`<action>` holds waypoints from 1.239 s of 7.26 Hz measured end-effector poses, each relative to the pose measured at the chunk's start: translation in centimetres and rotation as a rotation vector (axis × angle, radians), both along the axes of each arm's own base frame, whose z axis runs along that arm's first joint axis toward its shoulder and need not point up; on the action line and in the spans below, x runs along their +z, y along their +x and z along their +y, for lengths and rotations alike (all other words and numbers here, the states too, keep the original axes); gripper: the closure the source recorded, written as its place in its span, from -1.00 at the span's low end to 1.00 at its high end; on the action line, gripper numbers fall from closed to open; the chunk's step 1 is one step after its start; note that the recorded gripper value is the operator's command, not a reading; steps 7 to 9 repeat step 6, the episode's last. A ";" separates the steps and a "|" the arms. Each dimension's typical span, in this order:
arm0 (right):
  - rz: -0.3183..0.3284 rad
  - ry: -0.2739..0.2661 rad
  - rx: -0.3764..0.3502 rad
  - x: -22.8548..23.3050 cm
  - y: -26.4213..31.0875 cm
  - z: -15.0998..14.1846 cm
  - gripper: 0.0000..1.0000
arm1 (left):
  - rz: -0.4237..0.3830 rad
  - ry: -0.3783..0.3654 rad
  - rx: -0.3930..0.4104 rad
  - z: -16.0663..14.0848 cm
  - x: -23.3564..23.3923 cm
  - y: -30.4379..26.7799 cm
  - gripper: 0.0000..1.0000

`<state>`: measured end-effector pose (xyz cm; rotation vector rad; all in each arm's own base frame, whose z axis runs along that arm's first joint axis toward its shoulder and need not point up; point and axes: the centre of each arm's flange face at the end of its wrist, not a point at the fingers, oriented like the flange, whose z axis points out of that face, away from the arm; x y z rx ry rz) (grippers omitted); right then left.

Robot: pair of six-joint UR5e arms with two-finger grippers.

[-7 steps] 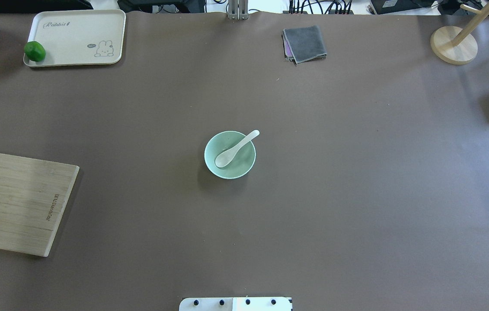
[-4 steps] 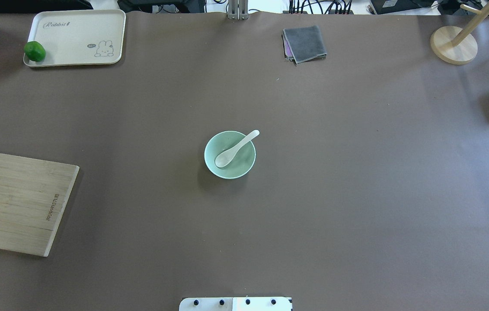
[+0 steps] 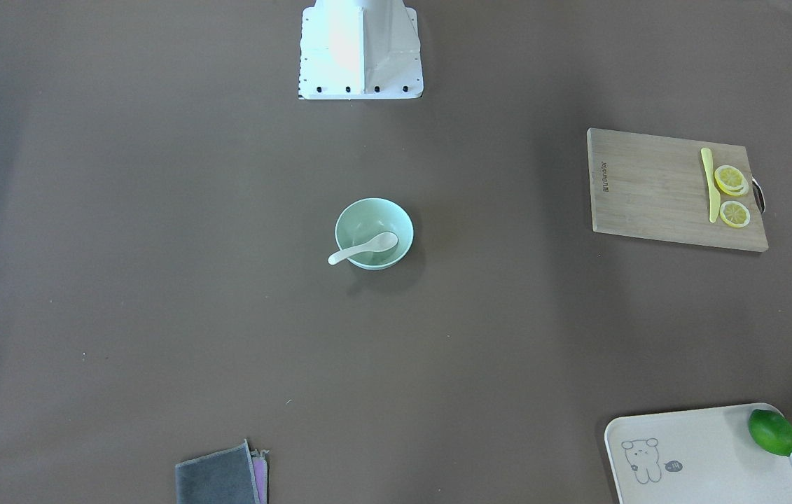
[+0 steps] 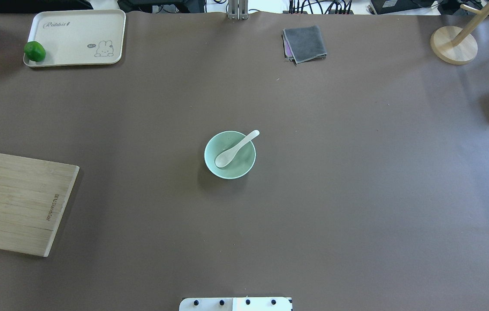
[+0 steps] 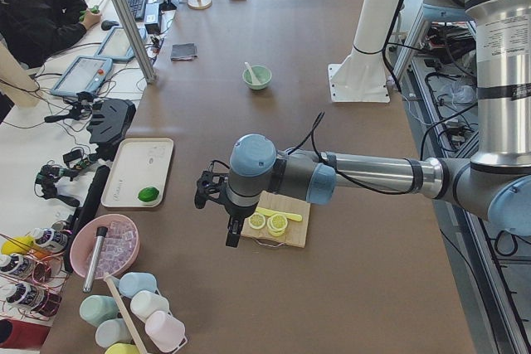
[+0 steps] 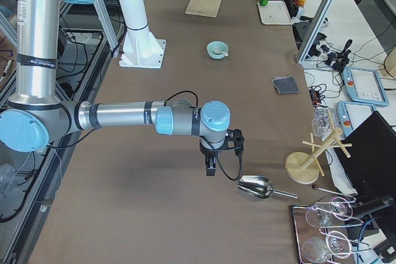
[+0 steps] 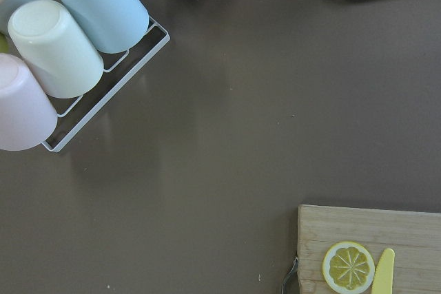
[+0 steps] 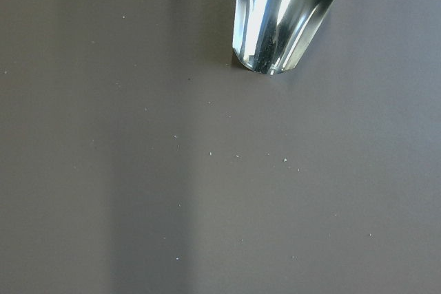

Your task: Place spoon in bowl

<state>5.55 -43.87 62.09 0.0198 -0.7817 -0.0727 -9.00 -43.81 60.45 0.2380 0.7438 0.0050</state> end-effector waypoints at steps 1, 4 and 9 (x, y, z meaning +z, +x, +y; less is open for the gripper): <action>0.000 -0.001 0.000 0.0 0.0 0.0 -1.00 | 0.002 -0.005 0.001 0.0 0.4 0.0 -0.96; 0.001 0.003 0.001 -0.4 0.0 0.0 -1.00 | -0.001 -0.016 0.001 0.1 1.1 0.0 -0.96; 0.002 0.003 0.002 -0.5 0.0 0.0 -1.00 | 0.000 -0.013 0.001 -0.1 1.0 0.0 -0.96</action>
